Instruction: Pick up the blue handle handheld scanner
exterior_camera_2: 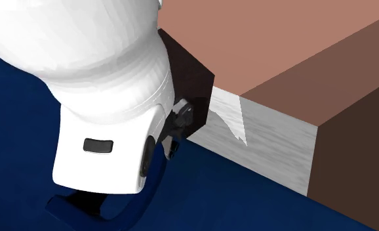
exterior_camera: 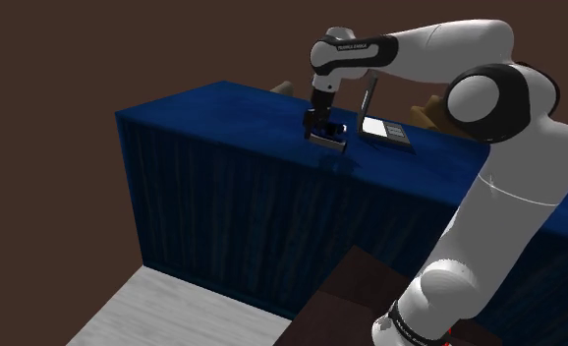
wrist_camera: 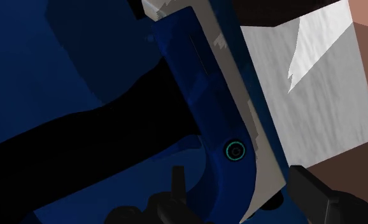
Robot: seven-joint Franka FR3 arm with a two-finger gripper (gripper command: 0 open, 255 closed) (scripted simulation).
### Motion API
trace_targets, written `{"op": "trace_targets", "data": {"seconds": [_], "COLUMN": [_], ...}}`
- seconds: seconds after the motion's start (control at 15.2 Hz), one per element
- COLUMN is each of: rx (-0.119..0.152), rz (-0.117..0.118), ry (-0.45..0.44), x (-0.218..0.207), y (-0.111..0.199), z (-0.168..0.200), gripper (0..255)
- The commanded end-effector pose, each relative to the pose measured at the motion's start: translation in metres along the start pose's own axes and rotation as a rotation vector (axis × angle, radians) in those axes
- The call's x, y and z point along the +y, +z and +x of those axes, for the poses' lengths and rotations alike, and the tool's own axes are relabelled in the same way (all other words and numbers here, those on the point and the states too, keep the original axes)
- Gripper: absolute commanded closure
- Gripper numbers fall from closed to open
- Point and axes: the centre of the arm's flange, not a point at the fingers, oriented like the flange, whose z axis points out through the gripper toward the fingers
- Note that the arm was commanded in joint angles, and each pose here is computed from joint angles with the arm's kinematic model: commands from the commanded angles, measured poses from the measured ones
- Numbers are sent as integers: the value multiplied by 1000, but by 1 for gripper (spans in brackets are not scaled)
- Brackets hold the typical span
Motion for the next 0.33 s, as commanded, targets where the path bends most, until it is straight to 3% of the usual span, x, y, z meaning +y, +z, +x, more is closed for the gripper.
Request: {"op": "trace_targets", "data": {"seconds": [0.0,0.26], "rx": [1,1], "rz": [0,0], "ry": [0,0], "x": [-1,-2], "y": [-10,-22], "z": [2,2], "gripper": [255,255]}}
